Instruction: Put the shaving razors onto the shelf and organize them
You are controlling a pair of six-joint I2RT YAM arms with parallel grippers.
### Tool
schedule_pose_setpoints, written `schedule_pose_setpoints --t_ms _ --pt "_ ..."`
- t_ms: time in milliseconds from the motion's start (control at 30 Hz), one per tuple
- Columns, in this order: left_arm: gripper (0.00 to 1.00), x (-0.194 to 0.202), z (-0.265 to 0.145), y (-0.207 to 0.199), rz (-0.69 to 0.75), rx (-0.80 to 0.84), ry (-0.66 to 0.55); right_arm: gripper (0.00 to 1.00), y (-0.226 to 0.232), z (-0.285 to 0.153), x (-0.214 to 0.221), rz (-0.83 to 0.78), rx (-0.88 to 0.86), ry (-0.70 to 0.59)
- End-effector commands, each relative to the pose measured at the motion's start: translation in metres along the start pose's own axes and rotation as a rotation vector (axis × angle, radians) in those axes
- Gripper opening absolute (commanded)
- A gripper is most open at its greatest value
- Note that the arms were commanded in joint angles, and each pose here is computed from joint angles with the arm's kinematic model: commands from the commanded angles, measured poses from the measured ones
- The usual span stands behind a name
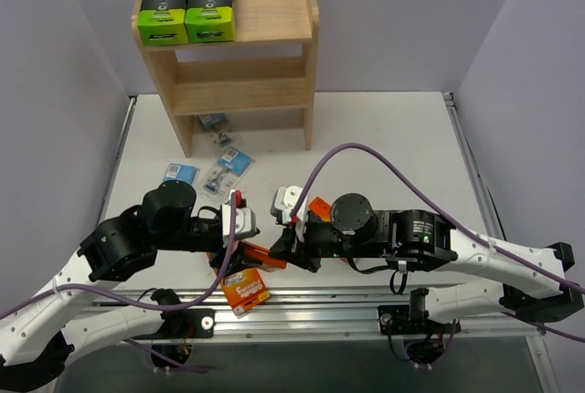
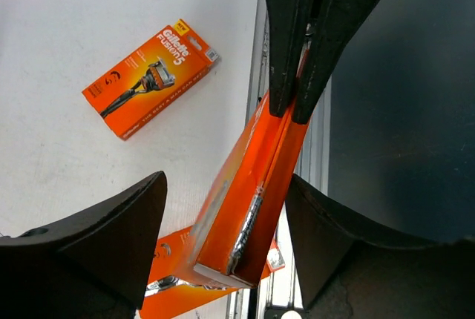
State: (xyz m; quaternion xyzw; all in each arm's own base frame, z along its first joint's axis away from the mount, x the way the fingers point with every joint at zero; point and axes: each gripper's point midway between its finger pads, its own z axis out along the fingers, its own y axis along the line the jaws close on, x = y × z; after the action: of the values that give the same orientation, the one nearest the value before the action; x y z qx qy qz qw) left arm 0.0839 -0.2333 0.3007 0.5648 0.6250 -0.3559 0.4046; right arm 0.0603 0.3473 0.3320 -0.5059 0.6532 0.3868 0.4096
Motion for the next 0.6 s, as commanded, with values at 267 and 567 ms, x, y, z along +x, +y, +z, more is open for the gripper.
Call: schedule_pose_setpoints --t_ms 267,567 --pt "0.47 -0.013 -0.008 0.009 0.029 -0.060 0.009 0.00 0.000 -0.002 -0.015 0.008 -0.006 -0.094" --pt "0.03 -0.005 -0.018 0.032 0.044 -0.236 -0.042 0.36 -0.023 -0.011 -0.019 0.061 0.111 -0.166"
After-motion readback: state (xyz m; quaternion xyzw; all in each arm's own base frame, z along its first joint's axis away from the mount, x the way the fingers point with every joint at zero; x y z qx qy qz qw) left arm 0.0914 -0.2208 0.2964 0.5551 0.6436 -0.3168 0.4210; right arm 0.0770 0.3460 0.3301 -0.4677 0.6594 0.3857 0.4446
